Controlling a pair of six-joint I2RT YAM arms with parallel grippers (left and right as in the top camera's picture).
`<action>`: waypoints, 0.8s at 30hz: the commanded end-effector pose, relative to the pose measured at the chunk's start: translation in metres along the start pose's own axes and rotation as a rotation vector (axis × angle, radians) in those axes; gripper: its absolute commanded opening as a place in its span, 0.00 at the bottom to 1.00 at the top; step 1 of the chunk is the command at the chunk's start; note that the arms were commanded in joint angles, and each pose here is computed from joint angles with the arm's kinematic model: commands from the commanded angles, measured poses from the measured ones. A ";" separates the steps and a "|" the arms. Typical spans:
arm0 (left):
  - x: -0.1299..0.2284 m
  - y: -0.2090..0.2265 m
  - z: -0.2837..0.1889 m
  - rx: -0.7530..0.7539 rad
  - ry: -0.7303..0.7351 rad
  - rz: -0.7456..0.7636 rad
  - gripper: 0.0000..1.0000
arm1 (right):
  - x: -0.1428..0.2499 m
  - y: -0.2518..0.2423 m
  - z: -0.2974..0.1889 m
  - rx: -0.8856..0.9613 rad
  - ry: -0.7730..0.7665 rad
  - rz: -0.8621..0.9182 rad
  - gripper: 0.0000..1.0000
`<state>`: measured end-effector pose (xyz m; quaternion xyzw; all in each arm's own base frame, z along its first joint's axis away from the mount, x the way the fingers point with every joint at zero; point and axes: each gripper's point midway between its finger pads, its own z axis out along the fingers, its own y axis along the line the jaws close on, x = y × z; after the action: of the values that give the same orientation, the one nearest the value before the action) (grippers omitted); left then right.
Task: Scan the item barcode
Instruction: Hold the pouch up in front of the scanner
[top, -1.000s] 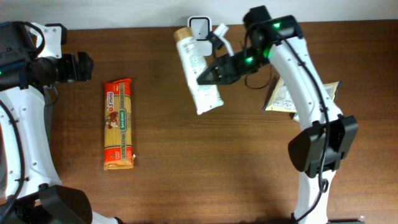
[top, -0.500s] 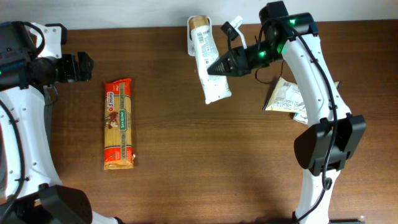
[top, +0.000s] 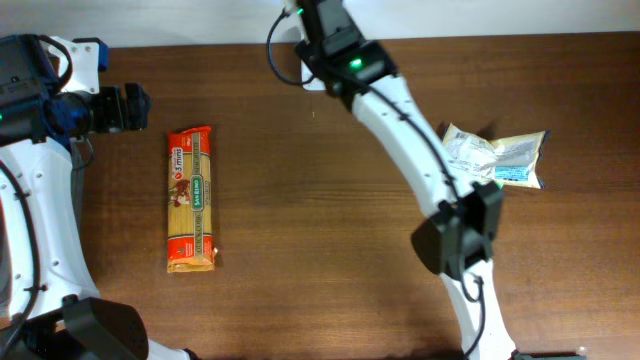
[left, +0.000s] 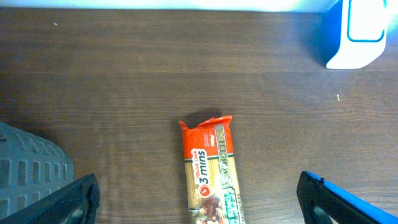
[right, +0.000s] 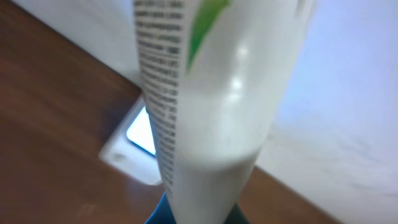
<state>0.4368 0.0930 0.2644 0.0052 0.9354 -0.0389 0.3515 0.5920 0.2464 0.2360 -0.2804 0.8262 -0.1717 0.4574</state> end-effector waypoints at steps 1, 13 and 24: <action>-0.005 0.000 -0.010 -0.003 -0.026 0.018 0.99 | 0.028 -0.035 0.029 0.299 0.137 -0.197 0.04; -0.005 0.000 -0.010 -0.003 -0.026 0.018 0.99 | 0.076 -0.014 0.086 0.375 0.237 -0.290 0.04; -0.005 0.000 -0.010 -0.003 -0.026 0.018 0.99 | 0.089 -0.010 0.091 0.356 0.278 -0.319 0.04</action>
<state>0.4366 0.0930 0.2642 0.0051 0.9356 -0.0390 0.3510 0.6310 0.1922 0.1213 -0.3250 0.7849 -0.4021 0.3415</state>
